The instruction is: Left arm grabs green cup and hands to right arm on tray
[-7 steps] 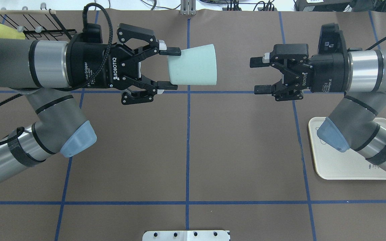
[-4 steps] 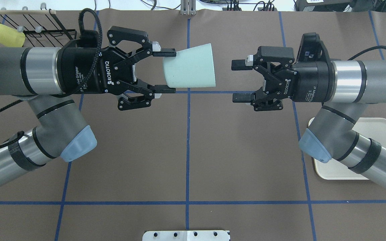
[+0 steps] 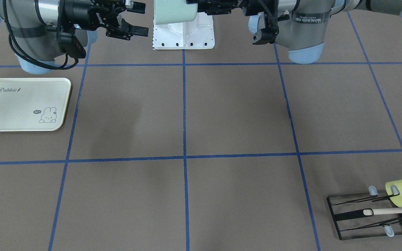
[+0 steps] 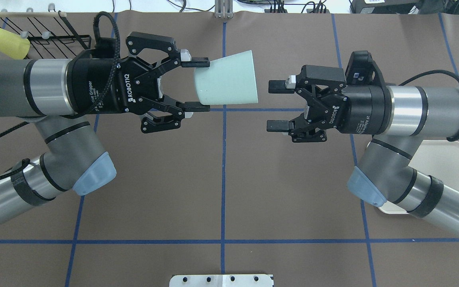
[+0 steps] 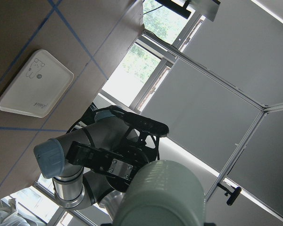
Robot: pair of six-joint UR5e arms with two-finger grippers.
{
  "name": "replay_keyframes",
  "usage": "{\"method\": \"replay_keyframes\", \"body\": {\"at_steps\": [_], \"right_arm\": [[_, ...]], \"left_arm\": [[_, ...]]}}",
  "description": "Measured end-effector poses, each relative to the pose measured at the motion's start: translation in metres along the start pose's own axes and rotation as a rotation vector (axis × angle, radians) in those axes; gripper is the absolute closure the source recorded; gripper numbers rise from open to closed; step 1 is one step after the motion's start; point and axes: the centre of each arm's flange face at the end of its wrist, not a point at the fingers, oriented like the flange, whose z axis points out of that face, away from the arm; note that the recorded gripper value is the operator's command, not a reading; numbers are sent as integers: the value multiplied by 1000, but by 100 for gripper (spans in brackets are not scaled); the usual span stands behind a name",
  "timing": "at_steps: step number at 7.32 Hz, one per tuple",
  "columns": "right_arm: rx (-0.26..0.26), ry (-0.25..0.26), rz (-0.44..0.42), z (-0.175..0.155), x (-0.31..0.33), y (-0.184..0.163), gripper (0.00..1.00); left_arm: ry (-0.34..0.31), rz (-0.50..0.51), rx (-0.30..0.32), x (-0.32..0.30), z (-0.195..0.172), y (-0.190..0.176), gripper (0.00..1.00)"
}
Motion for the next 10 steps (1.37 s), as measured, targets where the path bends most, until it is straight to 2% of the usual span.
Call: {"method": "replay_keyframes", "body": {"at_steps": [1, 3, 5, 7, 10], "right_arm": [[2, -9, 5, 3, 2, 2, 4], [4, -14, 13, 7, 8, 5, 11], [5, -18, 19, 10, 11, 7, 42], [-3, -26, 18, 11, 9, 11, 60], [-10, -35, 15, 10, 5, 14, 100]], "left_arm": [[-3, -5, -1, -3, 2, 0, 100], [3, -22, -13, -12, 11, 5, 100], [9, -33, -18, -16, 19, 9, 100], [17, -39, -9, -21, 23, 7, 100], [16, -42, 1, -27, 26, 3, 100]]}}
